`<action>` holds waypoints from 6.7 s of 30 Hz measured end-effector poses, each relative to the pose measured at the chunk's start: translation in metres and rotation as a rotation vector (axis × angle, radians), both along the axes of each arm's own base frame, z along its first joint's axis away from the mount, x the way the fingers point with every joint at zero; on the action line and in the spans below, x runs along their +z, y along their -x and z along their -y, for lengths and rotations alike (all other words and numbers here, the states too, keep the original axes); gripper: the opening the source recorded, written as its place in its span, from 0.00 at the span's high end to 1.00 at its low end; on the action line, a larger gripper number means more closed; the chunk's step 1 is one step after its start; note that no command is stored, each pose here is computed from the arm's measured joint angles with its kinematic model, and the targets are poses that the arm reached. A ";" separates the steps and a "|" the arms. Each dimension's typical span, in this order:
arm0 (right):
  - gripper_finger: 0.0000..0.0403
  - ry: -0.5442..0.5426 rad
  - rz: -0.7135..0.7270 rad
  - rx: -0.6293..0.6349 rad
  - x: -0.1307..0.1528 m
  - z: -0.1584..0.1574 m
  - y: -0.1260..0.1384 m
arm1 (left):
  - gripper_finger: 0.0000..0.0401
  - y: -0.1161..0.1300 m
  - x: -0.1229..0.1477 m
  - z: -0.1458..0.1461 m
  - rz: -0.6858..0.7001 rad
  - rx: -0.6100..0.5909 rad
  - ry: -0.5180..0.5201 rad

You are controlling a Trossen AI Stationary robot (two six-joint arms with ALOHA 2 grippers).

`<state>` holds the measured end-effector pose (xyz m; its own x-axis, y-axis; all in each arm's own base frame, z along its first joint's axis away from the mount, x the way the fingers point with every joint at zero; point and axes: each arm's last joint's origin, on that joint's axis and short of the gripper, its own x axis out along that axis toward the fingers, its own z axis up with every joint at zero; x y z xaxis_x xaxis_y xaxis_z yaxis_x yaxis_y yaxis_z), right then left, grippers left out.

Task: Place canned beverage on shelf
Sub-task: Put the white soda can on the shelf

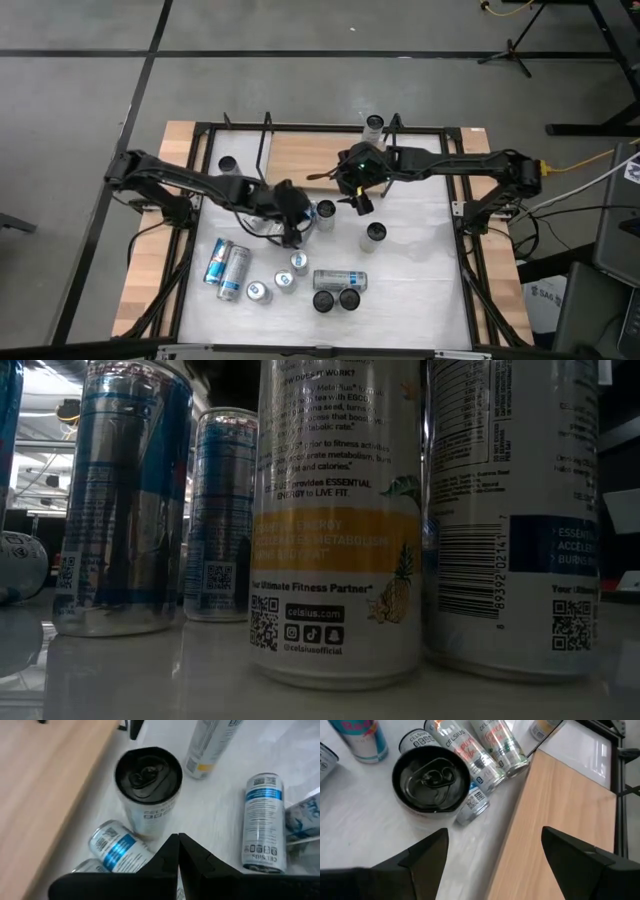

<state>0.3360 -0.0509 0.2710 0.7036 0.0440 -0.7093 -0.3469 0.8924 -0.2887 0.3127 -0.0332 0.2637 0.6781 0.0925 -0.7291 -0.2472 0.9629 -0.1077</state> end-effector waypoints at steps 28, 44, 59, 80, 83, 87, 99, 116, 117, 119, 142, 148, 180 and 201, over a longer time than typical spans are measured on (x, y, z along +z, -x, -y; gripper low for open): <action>0.23 -0.098 0.008 0.090 -0.005 -0.003 -0.004 | 1.00 -0.019 -0.016 -0.030 0.017 0.134 -0.094; 0.23 -0.144 0.006 0.067 -0.003 -0.004 -0.002 | 1.00 -0.019 -0.011 -0.039 0.032 0.105 -0.151; 0.23 -0.268 0.042 0.118 0.002 -0.008 -0.003 | 1.00 0.012 0.024 -0.046 0.067 0.148 -0.168; 0.23 -0.285 -0.019 0.111 -0.025 -0.005 -0.019 | 1.00 0.022 0.036 -0.046 0.096 0.151 -0.166; 0.23 -0.289 -0.038 0.108 -0.031 -0.005 -0.021 | 1.00 0.022 0.036 -0.046 0.095 0.151 -0.166; 0.24 -0.284 -0.024 0.108 -0.030 -0.005 -0.021 | 1.00 0.022 0.036 -0.046 0.095 0.151 -0.166; 0.41 -0.276 0.005 0.111 -0.028 -0.004 -0.023 | 1.00 0.022 0.036 -0.046 0.096 0.151 -0.166; 0.40 -0.233 -0.021 0.071 -0.005 -0.002 -0.021 | 1.00 0.022 0.036 -0.046 0.095 0.152 -0.167; 0.40 -0.232 -0.025 0.068 0.000 -0.002 -0.022 | 1.00 0.022 0.035 -0.046 0.095 0.152 -0.167; 0.40 -0.234 -0.034 0.067 0.010 -0.002 -0.022 | 1.00 0.022 0.035 -0.046 0.095 0.152 -0.167; 0.41 -0.150 0.088 -0.093 0.108 0.062 -0.002 | 1.00 0.022 0.036 -0.046 0.098 0.151 -0.167; 0.41 -0.128 0.098 -0.202 0.108 0.104 0.015 | 1.00 0.022 0.036 -0.046 0.098 0.152 -0.167; 0.41 -0.165 0.150 -0.306 0.044 0.184 0.053 | 1.00 0.021 0.038 -0.047 0.122 0.173 -0.182; 0.41 -0.164 0.132 -0.319 0.016 0.183 0.054 | 1.00 0.021 0.038 -0.047 0.124 0.175 -0.181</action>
